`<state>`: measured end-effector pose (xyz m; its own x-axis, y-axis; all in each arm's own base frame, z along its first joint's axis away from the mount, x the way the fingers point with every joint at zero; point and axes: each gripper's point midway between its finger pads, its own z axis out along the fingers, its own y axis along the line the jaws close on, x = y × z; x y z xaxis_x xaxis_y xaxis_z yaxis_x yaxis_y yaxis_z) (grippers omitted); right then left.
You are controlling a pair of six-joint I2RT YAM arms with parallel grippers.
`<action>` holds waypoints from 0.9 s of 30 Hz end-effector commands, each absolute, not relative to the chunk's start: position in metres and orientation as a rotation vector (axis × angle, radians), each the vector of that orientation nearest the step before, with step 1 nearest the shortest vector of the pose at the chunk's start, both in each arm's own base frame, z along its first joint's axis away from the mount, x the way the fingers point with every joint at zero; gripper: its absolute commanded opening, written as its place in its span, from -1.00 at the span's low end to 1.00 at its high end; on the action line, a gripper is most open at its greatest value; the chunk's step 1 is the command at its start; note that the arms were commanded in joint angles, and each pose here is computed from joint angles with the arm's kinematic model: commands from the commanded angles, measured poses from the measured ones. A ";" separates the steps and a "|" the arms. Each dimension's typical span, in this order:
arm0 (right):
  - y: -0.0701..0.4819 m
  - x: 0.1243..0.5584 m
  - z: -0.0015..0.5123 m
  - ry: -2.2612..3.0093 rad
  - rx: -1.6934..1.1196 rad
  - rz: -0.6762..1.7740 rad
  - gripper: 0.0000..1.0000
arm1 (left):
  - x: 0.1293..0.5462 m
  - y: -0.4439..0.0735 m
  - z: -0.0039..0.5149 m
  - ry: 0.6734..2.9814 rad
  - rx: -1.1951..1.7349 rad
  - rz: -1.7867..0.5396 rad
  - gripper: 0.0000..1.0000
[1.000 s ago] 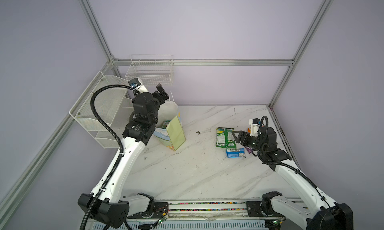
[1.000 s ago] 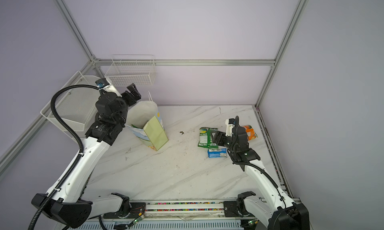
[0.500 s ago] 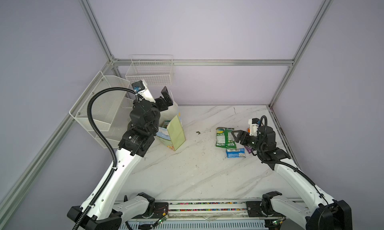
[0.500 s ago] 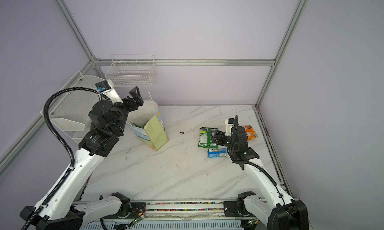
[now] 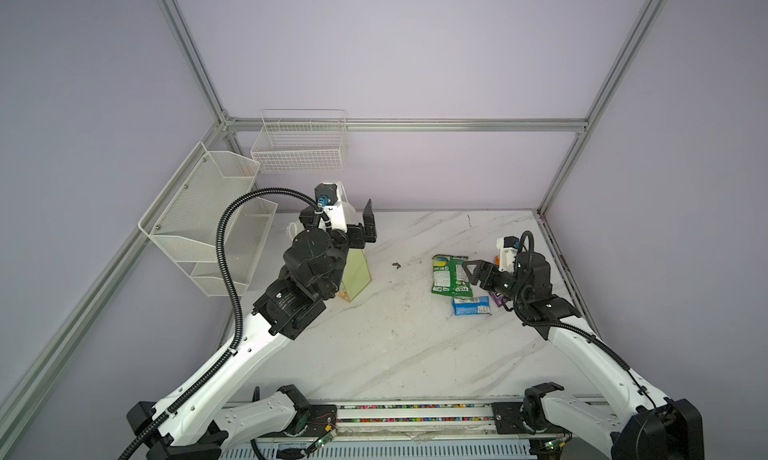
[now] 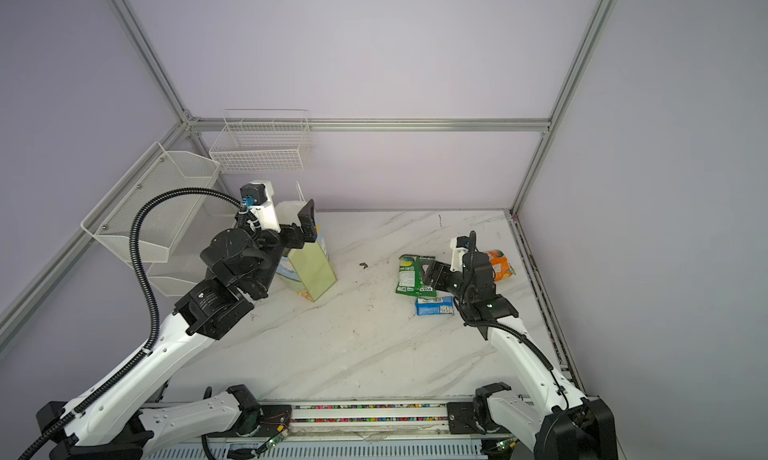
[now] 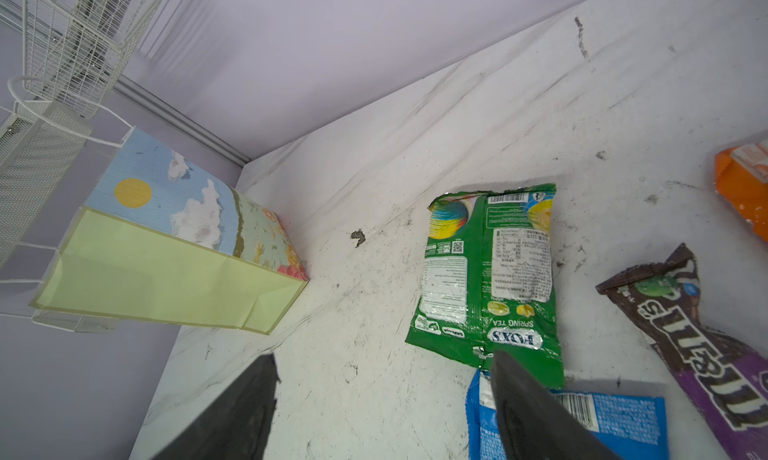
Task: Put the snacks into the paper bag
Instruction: 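Withdraw the left gripper while the right gripper approaches the green chips bag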
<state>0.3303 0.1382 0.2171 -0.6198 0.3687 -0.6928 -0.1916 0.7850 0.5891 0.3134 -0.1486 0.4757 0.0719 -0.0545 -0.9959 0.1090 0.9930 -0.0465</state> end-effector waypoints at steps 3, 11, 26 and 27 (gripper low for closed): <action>0.138 0.335 0.221 2.072 0.145 0.813 0.66 | 0.294 -0.173 0.468 1.457 0.146 -0.125 0.99; 0.140 0.337 0.212 2.088 0.156 0.824 0.67 | 0.274 -0.223 0.438 1.466 0.307 -0.191 0.99; 0.134 0.346 0.205 2.112 0.211 0.786 0.72 | 0.256 -0.270 0.364 1.582 0.412 -0.289 1.00; 0.134 0.347 0.205 2.113 0.216 0.784 0.72 | 0.255 -0.271 0.358 1.592 0.411 -0.300 0.99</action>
